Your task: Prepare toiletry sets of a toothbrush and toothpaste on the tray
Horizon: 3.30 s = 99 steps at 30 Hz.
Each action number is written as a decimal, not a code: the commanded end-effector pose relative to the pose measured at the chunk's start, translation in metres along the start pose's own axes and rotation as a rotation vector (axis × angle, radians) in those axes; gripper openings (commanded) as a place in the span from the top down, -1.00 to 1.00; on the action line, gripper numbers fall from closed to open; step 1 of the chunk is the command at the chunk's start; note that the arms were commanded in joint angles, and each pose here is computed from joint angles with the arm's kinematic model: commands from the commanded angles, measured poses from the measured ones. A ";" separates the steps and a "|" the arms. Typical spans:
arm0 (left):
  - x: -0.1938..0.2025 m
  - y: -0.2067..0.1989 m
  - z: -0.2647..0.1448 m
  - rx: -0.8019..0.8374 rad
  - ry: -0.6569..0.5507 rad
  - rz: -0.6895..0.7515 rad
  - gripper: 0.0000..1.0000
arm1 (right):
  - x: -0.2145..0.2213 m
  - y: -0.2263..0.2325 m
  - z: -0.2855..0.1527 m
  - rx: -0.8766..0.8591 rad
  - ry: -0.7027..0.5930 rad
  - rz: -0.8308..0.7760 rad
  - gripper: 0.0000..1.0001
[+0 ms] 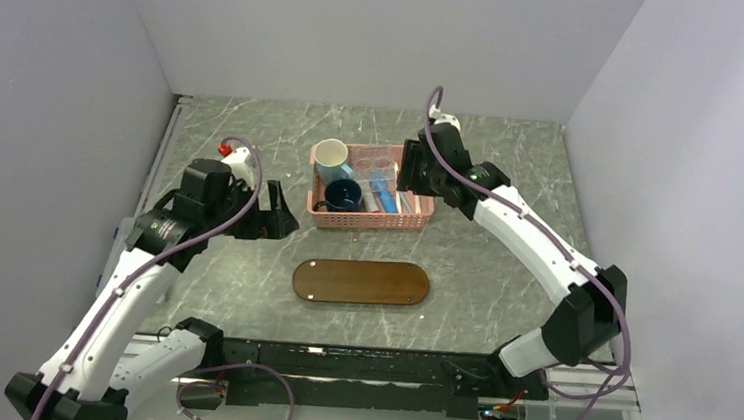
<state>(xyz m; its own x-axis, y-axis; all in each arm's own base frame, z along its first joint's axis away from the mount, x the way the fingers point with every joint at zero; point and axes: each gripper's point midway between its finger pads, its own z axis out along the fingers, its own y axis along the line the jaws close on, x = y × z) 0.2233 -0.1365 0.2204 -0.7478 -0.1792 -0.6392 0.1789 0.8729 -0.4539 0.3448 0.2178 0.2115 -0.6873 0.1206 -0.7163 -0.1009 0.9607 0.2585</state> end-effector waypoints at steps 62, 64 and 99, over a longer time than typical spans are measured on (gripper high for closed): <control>-0.010 0.024 -0.052 -0.054 -0.352 0.242 -0.99 | -0.013 0.044 0.175 0.164 0.127 -0.148 0.38; -0.010 0.025 -0.052 -0.057 -0.349 0.240 -0.99 | -0.013 0.043 0.174 0.166 0.126 -0.149 0.47; -0.010 0.030 -0.050 -0.084 -0.345 0.236 -0.99 | -0.082 0.038 0.089 0.177 -0.097 -0.103 1.00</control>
<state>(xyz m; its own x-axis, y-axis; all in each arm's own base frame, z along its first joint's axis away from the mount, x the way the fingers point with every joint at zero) 0.1980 -0.0874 0.2378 -0.4650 -0.1006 -0.8796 0.2563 0.9357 -0.2425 0.4573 0.2756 0.1640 -0.7104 -0.0178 -0.7036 -0.0572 0.9978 0.0324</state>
